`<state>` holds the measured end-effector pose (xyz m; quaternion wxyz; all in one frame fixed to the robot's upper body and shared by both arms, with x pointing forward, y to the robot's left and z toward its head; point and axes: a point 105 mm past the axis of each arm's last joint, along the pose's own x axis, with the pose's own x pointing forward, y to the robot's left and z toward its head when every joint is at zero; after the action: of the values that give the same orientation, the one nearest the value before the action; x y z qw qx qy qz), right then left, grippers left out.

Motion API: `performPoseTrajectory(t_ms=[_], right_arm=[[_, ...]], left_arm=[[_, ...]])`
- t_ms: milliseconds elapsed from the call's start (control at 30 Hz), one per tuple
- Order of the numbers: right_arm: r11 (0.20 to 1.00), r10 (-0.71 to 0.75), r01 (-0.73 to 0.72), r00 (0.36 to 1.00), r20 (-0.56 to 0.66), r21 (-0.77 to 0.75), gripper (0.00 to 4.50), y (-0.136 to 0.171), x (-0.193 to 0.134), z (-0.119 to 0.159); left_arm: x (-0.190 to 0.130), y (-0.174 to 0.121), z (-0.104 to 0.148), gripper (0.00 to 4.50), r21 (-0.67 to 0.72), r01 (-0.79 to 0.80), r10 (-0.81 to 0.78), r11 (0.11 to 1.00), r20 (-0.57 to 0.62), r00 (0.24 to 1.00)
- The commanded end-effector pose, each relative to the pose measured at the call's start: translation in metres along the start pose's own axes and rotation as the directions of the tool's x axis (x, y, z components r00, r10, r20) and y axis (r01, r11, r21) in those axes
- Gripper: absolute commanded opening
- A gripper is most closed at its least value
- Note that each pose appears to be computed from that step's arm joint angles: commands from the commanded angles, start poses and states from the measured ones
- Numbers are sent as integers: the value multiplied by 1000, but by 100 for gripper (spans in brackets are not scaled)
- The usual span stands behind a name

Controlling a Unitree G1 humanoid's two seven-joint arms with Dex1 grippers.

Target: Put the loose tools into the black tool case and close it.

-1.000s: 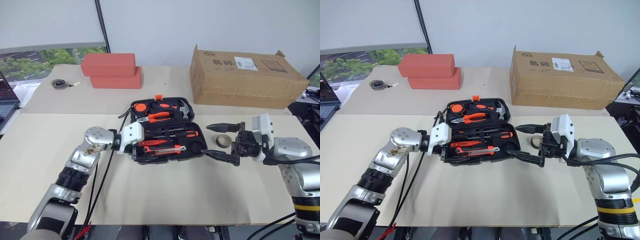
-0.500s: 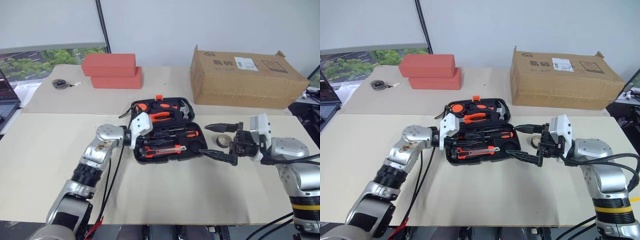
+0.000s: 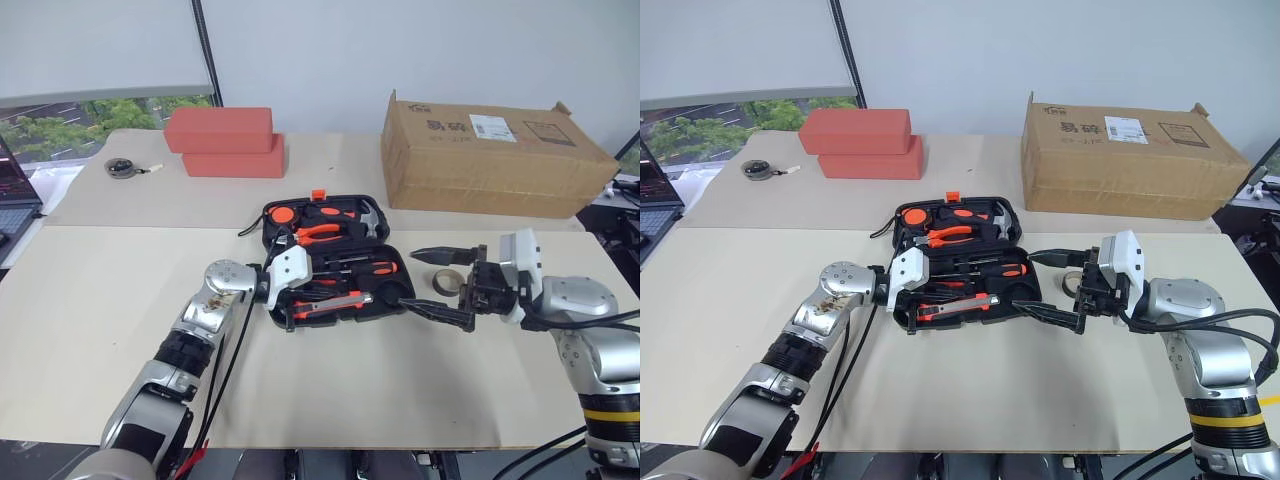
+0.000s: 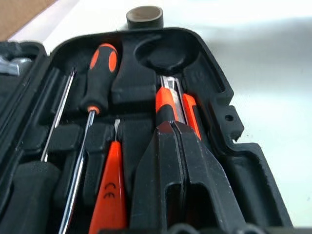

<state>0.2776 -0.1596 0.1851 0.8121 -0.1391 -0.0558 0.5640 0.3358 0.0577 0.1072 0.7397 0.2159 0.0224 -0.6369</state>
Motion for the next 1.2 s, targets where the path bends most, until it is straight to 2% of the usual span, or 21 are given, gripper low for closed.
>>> performPoseTrajectory(t_ms=[33, 367, 467, 600, 867, 967, 1200], right_arm=[[999, -11, 12, 1000, 17, -43, 450, -1, -2, 5], [999, -10, 11, 1000, 21, -43, 450, 1, 0, 5], [999, -9, 10, 1000, 22, -45, 450, 1, 0, 7], [999, -9, 10, 1000, 20, -44, 450, 1, 1, 8], [999, -12, 13, 1000, 12, -42, 450, -1, 1, 6], [999, -13, 14, 1000, 8, -44, 450, -2, 1, 6], [999, -14, 14, 1000, 6, -52, 450, -4, 1, 5]], left_arm=[[4, -2, -21, 2, 51, 6, 0, 999, -104, 995], [12, -10, -43, 2, 151, 40, -13, 988, -174, 985], [13, -17, -56, 2, 185, 77, -33, 980, -228, 973], [13, -19, -61, 2, 189, 81, -35, 979, -236, 971], [13, -18, -81, 2, 81, 29, -7, 996, -269, 963], [11, -23, -90, 2, 44, 74, -56, 996, -321, 945], [22, -13, -88, 2, -133, 16, -57, 991, -310, 949]])
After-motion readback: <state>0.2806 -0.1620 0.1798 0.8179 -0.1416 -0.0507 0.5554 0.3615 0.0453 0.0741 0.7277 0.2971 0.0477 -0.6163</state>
